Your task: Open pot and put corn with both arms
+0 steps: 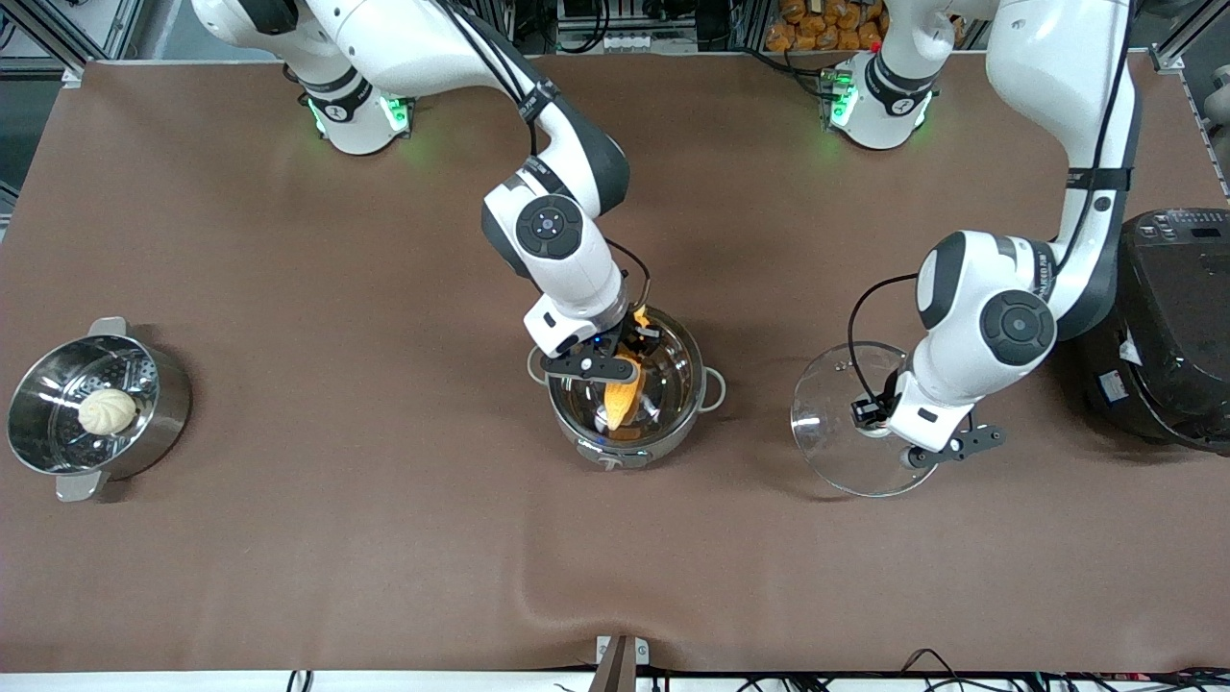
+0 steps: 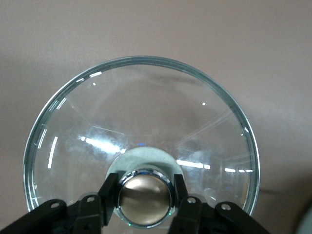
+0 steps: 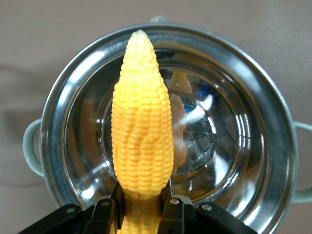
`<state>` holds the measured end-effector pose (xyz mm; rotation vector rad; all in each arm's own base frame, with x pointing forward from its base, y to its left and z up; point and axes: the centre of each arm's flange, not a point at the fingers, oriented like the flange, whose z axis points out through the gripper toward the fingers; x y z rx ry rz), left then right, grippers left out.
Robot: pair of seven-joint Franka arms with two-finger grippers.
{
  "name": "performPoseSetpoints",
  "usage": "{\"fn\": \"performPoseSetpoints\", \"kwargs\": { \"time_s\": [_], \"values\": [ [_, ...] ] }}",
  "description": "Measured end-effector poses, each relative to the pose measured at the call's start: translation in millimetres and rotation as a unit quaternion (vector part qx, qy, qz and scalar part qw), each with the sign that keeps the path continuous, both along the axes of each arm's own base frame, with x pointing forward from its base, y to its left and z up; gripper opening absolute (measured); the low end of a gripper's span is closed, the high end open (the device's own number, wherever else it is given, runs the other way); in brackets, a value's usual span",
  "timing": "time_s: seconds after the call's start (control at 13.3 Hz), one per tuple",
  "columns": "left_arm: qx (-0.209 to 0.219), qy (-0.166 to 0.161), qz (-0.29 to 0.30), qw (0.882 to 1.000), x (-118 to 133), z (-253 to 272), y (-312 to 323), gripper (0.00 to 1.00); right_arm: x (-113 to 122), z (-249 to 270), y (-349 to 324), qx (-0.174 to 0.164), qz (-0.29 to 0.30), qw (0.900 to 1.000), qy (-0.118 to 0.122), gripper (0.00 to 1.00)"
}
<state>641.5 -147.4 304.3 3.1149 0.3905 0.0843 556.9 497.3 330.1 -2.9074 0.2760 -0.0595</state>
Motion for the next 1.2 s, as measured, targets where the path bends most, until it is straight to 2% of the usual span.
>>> {"fn": "performPoseSetpoints", "kwargs": {
  "time_s": [0.08, 0.15, 0.38, 0.45, 0.53, 0.68, 0.75, 0.98, 1.2],
  "values": [
    [-0.001, -0.007, 0.004, 1.0, -3.4, -12.3, 6.7, 0.5, 2.4, -0.5, -3.2, -0.001, -0.003, 1.0, 0.001, 0.38],
    [0.0, -0.009, 0.007, 1.0, -5.2, -22.4, 13.5, 0.5, 5.4, -0.9, -6.7, -0.002, -0.006, 1.0, 0.001, 0.48],
    [0.001, -0.014, 0.015, 1.0, -4.1, -47.2, 25.8, 0.5, 15.6, 0.6, -18.0, -0.002, -0.016, 1.0, 0.001, 0.83],
    [0.002, -0.014, 0.014, 1.0, -3.8, -53.0, 26.6, 0.55, 17.5, 1.7, -21.5, -0.007, -0.018, 1.0, 0.008, 0.93],
    [0.002, -0.015, 0.014, 1.0, -3.7, -53.9, 25.9, 0.65, 18.8, 2.6, -26.6, -0.017, -0.018, 0.999, 0.022, 0.97],
    [-0.001, -0.023, 0.013, 1.0, -2.3, -42.5, 24.7, 0.88, 29.3, 16.6, -45.0, -0.034, -0.021, 0.998, 0.046, 0.97],
    [-0.003, -0.03, 0.013, 0.999, -1.4, -27.6, 24.5, 0.99, 38.1, 33.1, -60.6, -0.041, -0.017, 0.998, 0.05, 1.0],
    [-0.011, -0.048, 0.007, 0.999, -6.1, 56.6, 25.7, 1.0, 67.7, 104.1, -132.2, -0.051, -0.025, 0.998, 0.031, 1.0],
    [-0.005, -0.042, -0.027, 0.999, -35.8, 158.2, 33.1, 1.0, 90.6, 167.1, -232.3, -0.058, -0.057, 0.996, 0.026, 1.0]
  ]
}}
